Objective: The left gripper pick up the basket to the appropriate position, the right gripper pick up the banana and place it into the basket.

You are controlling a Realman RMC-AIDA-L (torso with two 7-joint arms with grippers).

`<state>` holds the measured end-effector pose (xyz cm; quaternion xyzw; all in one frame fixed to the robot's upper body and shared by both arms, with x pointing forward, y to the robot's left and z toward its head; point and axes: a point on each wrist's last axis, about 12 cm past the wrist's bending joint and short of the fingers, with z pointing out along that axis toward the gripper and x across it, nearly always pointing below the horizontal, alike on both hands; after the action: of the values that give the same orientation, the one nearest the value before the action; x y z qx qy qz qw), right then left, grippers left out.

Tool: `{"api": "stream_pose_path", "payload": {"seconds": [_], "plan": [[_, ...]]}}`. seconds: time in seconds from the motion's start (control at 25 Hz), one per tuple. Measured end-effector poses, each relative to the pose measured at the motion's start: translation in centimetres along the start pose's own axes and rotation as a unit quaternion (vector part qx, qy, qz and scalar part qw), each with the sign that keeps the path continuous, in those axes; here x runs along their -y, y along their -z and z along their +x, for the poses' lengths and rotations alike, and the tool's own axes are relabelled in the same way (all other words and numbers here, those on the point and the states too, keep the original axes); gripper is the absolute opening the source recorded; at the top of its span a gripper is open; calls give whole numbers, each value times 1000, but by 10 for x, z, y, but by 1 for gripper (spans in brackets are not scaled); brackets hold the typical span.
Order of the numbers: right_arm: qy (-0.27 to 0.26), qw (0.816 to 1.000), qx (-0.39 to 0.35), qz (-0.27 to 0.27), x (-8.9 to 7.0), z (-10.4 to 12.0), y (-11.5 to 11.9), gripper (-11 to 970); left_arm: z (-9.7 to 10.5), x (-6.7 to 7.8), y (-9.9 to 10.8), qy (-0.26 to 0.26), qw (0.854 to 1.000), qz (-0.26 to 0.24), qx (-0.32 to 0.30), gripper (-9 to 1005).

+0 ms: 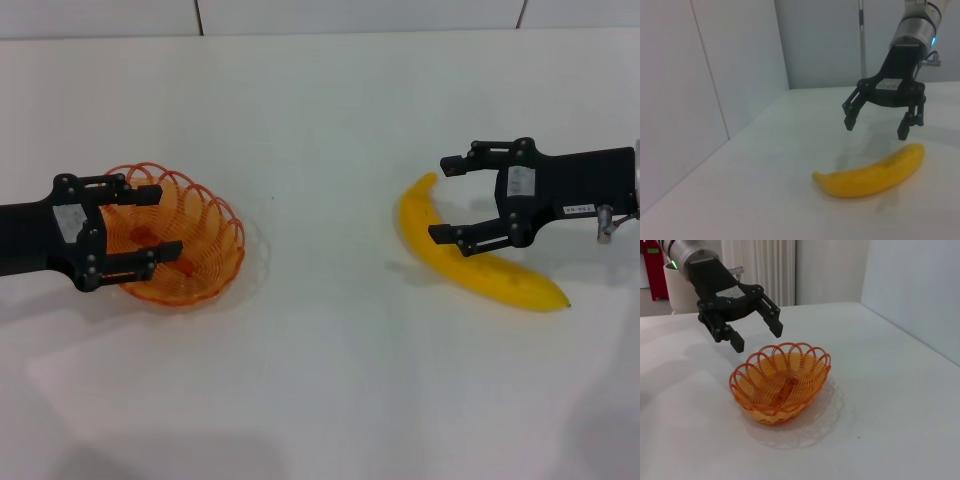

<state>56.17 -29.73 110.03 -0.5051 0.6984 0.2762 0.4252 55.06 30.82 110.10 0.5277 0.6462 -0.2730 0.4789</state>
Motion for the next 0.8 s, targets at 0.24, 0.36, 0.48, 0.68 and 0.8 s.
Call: {"api": "stream_pose_path", "payload": {"seconds": [0.24,0.36,0.48,0.68,0.8], "plan": [[0,1000,0,0,0,0,0,905,1,1,0,-1,1000,0,0,680],[0,1000,0,0,0,0,0,905,0,1,0,0,1000,-1,2,679],[-1,1000,0,0,0,0,0,905,-5,-6,4,29,999,-22,15,678],[-1,1000,0,1,0,0,0,905,-24,-30,30,110,990,-88,27,680],[-1,1000,0,0,0,0,-1,904,-32,-45,42,175,977,-118,6,680]]}}
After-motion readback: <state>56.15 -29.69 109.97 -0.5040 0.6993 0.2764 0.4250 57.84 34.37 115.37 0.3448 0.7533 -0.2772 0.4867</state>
